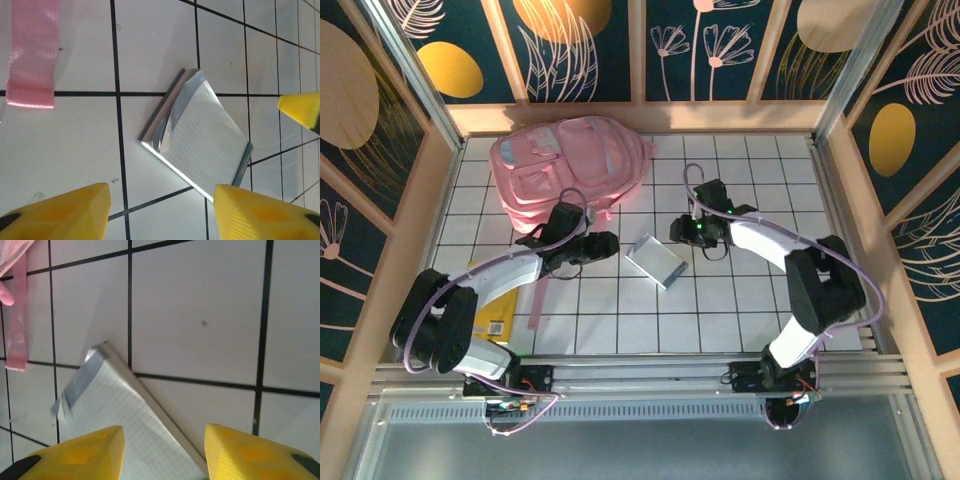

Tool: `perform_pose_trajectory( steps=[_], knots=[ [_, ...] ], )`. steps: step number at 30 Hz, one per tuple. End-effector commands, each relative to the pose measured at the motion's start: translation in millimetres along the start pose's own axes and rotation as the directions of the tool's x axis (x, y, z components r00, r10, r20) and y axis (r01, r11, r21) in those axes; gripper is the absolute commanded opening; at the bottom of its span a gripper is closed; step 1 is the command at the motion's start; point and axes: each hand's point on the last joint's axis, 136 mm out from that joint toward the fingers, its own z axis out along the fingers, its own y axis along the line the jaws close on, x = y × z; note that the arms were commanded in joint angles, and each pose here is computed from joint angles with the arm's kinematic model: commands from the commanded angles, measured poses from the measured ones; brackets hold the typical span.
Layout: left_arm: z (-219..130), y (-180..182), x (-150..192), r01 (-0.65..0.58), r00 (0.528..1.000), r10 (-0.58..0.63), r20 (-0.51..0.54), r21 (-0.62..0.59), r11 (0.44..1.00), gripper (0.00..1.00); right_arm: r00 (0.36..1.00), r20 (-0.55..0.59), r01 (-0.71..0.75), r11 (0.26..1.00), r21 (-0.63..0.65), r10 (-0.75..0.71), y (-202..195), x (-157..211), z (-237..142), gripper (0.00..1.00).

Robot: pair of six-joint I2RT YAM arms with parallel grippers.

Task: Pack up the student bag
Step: Rotate the book at the center of the table, then pick up the book from the center of the table.

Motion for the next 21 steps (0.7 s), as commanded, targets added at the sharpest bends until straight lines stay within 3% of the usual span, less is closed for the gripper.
perform_pose_trajectory(
  steps=[1, 6, 12, 14, 21],
  knots=[
    [-2.2, -13.7, -13.5, -0.037, 0.998, 0.035, 0.045, 0.032, 0.999, 0.58, 0.998, 0.027, -0.061, 0.998, 0.01, 0.06, 0.2, -4.6, -4.7, 0.47],
    [23.8, -13.3, -17.7, -0.048, 0.999, 0.048, 0.011, 0.004, 0.999, 0.58, 0.993, 0.002, -0.119, 0.992, -0.048, 0.119, -3.7, 22.9, -19.6, 0.47],
    [56.6, -17.6, 4.8, -0.063, 0.995, 0.064, -0.081, 0.014, 0.998, 0.58, 0.985, -0.083, -0.158, 0.981, -0.115, 0.149, -14.3, 50.9, -12.5, 0.48],
    [65.3, -10.4, 16.1, -0.057, 0.992, 0.056, -0.117, -0.001, 0.998, 0.58, 0.986, -0.098, -0.151, 0.975, -0.16, 0.137, -10.9, 51.8, -9.6, 0.48],
    [72.8, -6.0, 31.3, -0.009, 0.989, 0.013, -0.147, 0.026, 1.0, 0.58, 0.993, -0.09, -0.088, 0.991, -0.102, 0.079, -21.7, 43.1, 3.3, 0.48]
  ],
)
